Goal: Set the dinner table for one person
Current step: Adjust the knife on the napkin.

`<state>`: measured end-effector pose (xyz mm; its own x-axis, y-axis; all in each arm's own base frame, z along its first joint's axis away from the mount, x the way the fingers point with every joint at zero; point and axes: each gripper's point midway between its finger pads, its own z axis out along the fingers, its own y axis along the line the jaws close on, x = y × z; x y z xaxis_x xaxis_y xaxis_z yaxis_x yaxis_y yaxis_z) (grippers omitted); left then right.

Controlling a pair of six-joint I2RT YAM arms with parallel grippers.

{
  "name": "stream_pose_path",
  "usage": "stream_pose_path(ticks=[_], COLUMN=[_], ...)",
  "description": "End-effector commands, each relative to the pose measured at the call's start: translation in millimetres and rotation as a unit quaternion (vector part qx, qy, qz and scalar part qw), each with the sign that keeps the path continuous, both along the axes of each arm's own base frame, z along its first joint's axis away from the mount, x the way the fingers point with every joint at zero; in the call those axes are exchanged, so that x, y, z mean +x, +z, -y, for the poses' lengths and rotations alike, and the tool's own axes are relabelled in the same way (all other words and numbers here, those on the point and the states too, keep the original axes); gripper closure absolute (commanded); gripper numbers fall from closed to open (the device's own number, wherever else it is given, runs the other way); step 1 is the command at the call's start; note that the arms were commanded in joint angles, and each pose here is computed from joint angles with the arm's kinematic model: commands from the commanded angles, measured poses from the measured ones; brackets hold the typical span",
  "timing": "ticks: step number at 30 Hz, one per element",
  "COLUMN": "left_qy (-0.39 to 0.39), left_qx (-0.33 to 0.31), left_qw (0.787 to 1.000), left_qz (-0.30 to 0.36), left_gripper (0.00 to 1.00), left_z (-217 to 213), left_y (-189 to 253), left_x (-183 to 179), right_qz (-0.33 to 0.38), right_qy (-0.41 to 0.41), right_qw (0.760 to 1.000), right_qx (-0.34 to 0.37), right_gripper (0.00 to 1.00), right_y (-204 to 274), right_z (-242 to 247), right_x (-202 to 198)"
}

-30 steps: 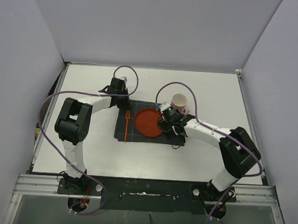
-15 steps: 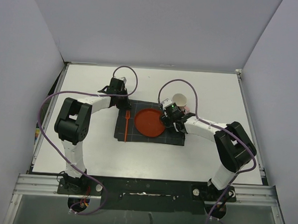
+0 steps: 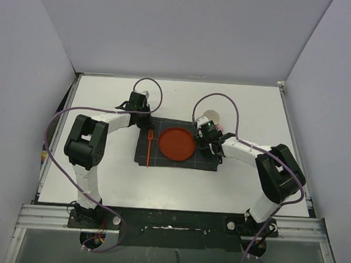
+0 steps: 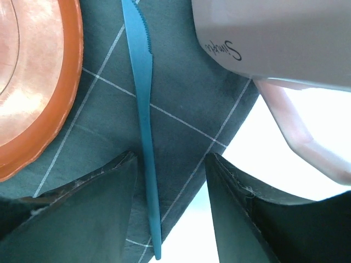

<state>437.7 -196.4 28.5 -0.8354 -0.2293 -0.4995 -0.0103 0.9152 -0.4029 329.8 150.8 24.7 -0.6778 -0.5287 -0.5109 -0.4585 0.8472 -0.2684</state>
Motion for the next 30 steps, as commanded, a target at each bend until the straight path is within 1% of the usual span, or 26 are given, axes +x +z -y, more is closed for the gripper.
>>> stream_pose_path(ticks=[1,5,14,15,16,17,18,19,21,30], left_qy=[-0.006,-0.007,-0.006,-0.007,-0.007,-0.006,-0.007,-0.007,-0.007,-0.006], left_qx=[-0.006,-0.006,-0.01,-0.011,-0.011,-0.012,-0.012,-0.012,-0.012,-0.014], left_qw=[1.0,1.0,1.0,1.0,1.0,1.0,1.0,1.0,1.0,1.0], left_qz=[0.018,0.02,0.021,0.02,0.021,0.021,0.02,0.02,0.019,0.017], left_gripper=[1.0,1.0,1.0,1.0,1.0,1.0,1.0,1.0,1.0,1.0], left_z=[1,-1,-6,-6,-6,-7,-7,-6,-6,-6], left_y=[2,3,5,4,5,5,4,4,3,2], left_x=[13,13,15,15,16,16,16,16,16,15], right_qz=[0.024,0.023,0.016,0.015,0.012,0.008,0.005,0.0,-0.006,-0.015], right_qy=[0.011,0.022,0.026,0.028,0.03,0.03,0.03,0.03,0.031,0.036], right_qw=[0.999,0.999,0.999,0.999,0.999,0.999,0.999,0.999,0.999,0.999], right_qx=[0.027,0.015,0.018,0.016,0.017,0.016,0.014,0.012,0.01,0.007], right_gripper=[0.47,0.49,0.54,0.57,0.65,0.77,0.86,0.89,0.9,0.87], right_y=[17,18,15,15,13,12,11,8,5,-1], right_z=[-19,-25,-31,-31,-32,-32,-32,-32,-31,-29], right_x=[11,15,19,20,19,19,18,18,16,13])
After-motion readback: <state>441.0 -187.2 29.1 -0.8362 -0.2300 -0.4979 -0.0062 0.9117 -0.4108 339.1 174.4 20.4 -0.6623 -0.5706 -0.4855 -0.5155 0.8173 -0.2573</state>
